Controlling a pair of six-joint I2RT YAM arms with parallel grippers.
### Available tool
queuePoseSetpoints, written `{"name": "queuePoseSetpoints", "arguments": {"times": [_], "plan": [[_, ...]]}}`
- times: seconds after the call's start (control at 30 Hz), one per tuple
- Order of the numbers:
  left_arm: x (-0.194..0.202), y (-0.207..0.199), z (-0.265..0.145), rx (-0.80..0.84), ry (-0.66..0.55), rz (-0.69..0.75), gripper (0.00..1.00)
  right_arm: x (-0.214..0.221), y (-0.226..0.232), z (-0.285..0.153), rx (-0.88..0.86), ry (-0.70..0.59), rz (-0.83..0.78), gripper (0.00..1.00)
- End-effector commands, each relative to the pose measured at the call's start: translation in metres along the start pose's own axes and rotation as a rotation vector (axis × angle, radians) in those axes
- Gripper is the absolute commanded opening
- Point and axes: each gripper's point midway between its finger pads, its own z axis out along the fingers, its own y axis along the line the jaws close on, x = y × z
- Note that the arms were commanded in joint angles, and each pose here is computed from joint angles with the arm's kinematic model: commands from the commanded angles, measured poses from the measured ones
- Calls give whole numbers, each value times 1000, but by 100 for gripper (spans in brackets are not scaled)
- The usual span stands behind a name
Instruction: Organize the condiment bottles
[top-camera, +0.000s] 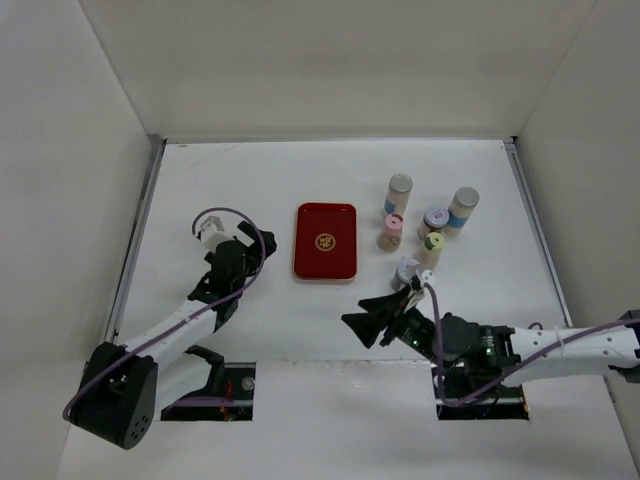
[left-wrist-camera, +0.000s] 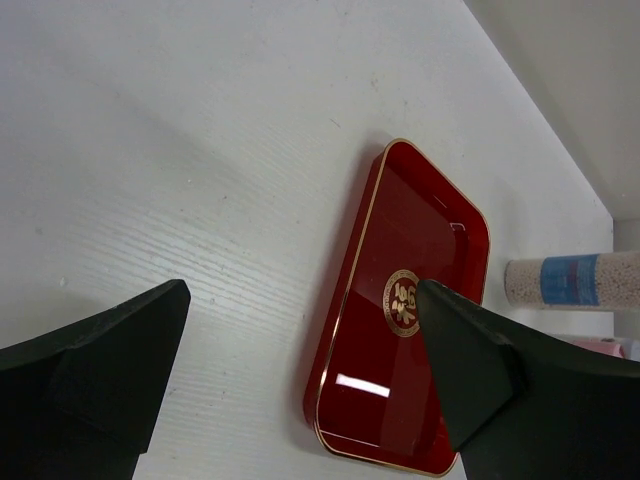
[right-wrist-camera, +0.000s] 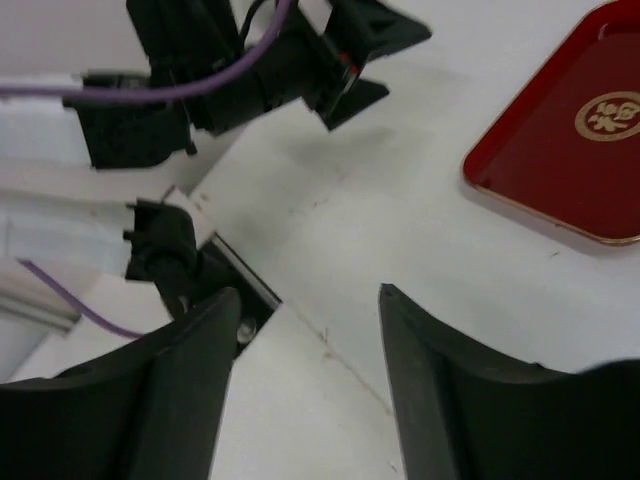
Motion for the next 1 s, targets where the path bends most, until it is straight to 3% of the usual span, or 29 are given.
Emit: {"name": "queuePoseSetpoints", "arguments": {"times": [0.0, 0.1, 0.17, 0.27, 0.3, 0.4, 0.5, 0.6, 0.73, 0.8, 0.97], "plan": [[-8, -10, 1, 38, -26, -3, 100, -39, -3, -5, -29, -134, 109, 70], [-6, -11, 2, 46, -33, -2, 100, -58, -14, -6, -14, -177, 120, 78], [-3, -11, 3, 45, -23, 5, 100, -66, -22, -3, 20, -193, 111, 75], [-8, -11, 1, 48, -47, 11, 100, -74, -39, 7, 107, -191, 70, 58], [-9, -10, 2, 40, -57, 11, 100, -79, -45, 12, 148, -180, 51, 47], [-4, -12, 4, 40, -36, 24, 100, -100, -66, 21, 273, -170, -14, 26], [-5, -16, 4, 52, -43, 39, 100, -139, -103, 25, 445, -209, -78, 22], [-1, -16, 8, 51, -31, 57, 100, -172, -148, 25, 605, -225, -103, 32], [1, -21, 7, 74, -23, 68, 100, -189, -205, 37, 724, -191, -111, 65], [3, -18, 9, 73, -26, 68, 100, -189, -231, 44, 774, -148, -121, 77], [7, -25, 9, 114, -13, 63, 100, -184, -266, 76, 810, -75, -187, 93]]}}
